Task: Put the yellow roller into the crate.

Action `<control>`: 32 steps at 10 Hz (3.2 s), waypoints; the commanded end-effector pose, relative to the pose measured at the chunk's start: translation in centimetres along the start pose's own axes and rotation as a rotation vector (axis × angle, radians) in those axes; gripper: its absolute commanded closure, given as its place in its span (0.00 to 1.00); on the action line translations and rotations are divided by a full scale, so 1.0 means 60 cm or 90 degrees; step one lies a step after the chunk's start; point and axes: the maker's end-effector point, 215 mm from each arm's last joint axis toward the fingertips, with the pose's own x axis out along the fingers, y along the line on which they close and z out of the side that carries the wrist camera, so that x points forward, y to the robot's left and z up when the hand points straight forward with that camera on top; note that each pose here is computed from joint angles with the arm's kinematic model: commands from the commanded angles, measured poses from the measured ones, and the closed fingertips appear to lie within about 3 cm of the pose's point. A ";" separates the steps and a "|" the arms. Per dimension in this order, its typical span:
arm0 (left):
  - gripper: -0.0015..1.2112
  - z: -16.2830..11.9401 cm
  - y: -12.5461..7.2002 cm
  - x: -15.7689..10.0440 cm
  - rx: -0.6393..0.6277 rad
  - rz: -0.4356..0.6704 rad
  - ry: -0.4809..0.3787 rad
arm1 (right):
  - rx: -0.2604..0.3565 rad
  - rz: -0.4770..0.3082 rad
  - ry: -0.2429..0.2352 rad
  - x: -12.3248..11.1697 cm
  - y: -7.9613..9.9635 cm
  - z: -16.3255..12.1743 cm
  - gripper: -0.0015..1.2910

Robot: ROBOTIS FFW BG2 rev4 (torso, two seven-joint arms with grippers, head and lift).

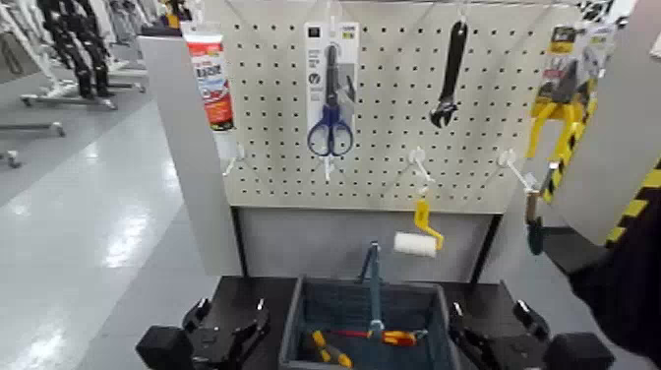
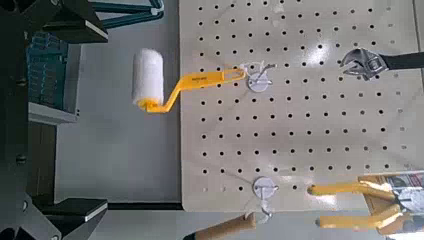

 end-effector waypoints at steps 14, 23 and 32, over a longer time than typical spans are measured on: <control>0.10 0.005 -0.001 0.003 -0.003 0.001 -0.006 | -0.071 0.274 0.050 0.211 0.053 0.083 0.11; 0.10 0.002 -0.012 0.013 -0.004 -0.012 -0.006 | -0.069 0.360 0.046 0.263 0.095 0.070 0.14; 0.10 0.001 -0.008 0.011 -0.007 -0.008 -0.006 | -0.064 0.363 0.029 0.265 0.111 0.081 0.99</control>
